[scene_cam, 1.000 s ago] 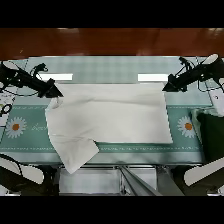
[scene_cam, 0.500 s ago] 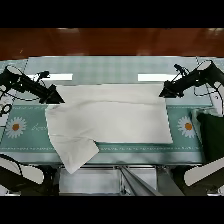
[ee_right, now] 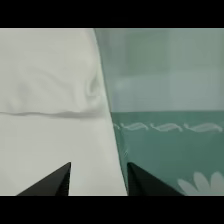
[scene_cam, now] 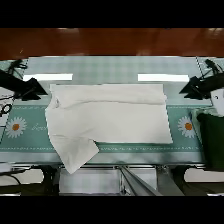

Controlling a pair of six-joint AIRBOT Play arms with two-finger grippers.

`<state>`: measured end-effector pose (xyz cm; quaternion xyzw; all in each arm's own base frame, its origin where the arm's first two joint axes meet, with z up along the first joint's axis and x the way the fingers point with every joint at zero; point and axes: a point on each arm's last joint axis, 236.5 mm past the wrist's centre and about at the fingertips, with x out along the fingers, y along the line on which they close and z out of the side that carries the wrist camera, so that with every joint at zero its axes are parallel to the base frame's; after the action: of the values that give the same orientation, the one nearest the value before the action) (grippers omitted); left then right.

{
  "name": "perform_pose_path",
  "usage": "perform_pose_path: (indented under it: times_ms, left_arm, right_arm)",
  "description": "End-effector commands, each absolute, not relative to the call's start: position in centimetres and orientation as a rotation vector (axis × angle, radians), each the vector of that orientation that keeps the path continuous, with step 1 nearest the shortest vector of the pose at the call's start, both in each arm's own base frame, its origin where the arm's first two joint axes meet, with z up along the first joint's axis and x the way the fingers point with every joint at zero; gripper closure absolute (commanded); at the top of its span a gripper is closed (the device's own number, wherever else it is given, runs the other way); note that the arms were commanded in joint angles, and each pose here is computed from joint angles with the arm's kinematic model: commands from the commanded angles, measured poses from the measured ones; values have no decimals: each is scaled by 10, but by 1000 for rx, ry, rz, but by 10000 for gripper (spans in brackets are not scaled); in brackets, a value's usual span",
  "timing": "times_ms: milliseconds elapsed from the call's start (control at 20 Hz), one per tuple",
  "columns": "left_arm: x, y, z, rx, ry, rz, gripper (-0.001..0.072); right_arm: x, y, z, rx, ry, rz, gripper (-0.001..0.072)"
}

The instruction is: Fold the shirts.

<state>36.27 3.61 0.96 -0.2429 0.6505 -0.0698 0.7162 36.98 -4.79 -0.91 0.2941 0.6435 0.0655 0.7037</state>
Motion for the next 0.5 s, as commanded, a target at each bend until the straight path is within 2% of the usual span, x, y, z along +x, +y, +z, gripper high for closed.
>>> perform_pose_path:
  times_ms: [0,200,300,450]
  left_arm:
    - [320,71,30,-588,1249,68,200]
    - [229,18,-36,-817,1399,67,200]
    - [191,7,-63,-831,1539,89,200]
    - [174,6,-76,-834,1596,127,200]
  right_arm:
    - [334,-55,-11,742,1227,34,295]
    - [283,14,-31,869,1153,170,295]
    - [263,34,-35,889,1163,217,295]
    - [255,38,-37,882,1157,218,295]
